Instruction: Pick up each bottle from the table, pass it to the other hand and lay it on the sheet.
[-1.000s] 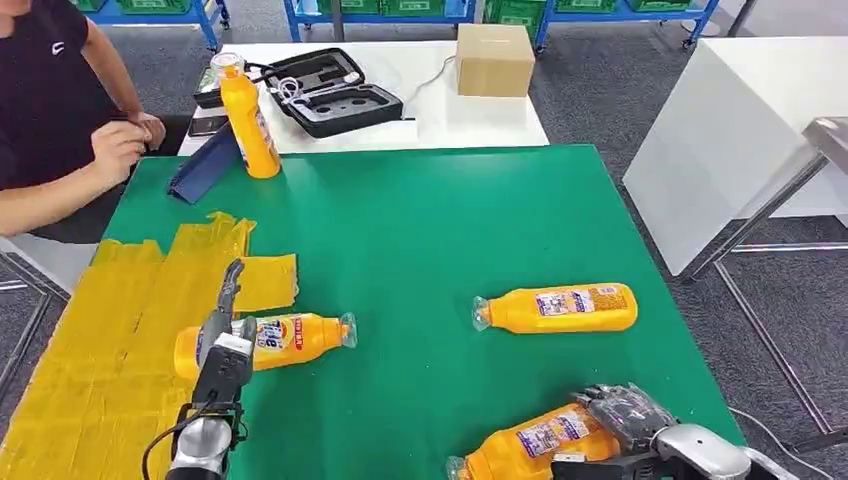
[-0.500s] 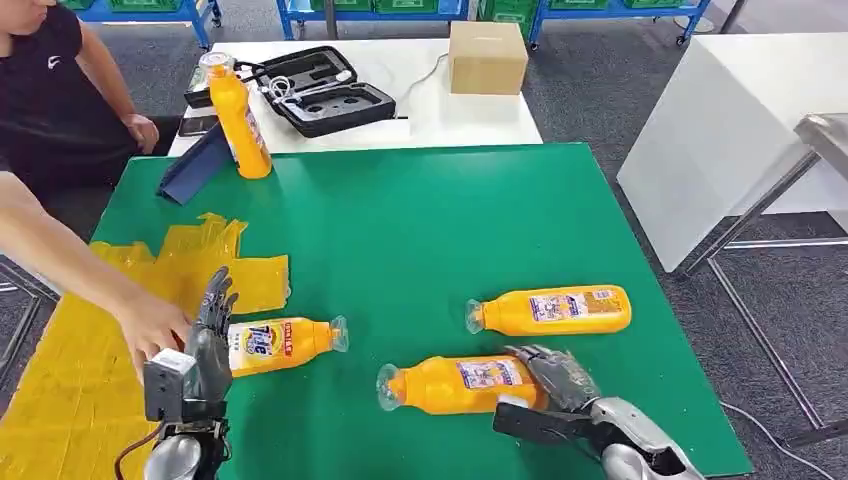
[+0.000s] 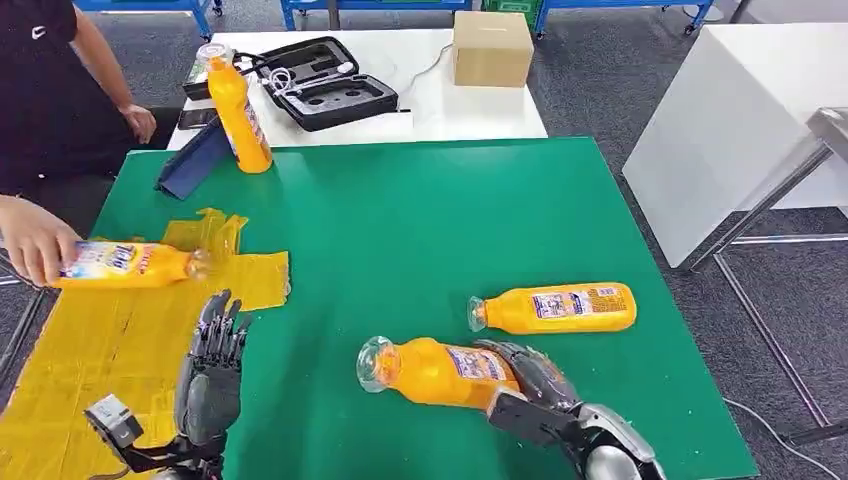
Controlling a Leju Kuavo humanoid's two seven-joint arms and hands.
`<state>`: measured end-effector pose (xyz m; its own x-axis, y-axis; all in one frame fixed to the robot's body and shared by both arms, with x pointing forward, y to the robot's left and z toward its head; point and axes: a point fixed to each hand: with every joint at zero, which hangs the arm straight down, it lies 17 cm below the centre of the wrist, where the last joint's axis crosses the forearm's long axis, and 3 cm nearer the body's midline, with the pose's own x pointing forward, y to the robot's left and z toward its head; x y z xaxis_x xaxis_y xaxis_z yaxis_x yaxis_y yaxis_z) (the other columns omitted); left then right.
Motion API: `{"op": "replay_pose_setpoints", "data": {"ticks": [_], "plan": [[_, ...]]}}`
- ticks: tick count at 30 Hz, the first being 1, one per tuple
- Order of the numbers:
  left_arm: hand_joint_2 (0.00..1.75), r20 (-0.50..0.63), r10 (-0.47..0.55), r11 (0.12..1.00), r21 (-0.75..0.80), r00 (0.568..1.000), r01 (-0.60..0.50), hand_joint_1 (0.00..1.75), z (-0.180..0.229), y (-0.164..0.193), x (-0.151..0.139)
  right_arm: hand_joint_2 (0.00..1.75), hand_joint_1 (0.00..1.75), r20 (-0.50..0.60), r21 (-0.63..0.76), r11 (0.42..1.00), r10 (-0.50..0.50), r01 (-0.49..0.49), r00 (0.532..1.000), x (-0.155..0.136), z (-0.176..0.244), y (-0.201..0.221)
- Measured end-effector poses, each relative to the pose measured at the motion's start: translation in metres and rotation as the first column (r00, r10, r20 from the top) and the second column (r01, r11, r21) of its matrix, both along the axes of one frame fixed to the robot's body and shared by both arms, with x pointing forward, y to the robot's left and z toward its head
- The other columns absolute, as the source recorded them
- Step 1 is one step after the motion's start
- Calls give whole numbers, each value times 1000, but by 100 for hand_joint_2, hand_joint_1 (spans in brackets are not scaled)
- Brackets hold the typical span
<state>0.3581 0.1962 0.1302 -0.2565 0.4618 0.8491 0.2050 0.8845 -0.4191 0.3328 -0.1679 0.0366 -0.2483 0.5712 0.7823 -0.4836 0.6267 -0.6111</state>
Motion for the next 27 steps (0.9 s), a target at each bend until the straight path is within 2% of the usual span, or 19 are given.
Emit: {"op": "replay_pose_setpoints", "data": {"ticks": [11,20,27], "plan": [[175,24,-63,992,-105,998,65,0,14,-23,-8,175,175,38,108,994,5,-9,999,9,25,34],[175,31,-85,995,-57,996,87,0,13,-53,-4,175,175,67,210,976,41,-55,997,15,52,82],[175,26,-101,993,-56,995,102,0,10,-59,-4,175,175,72,224,972,56,-71,996,17,57,94]]}}
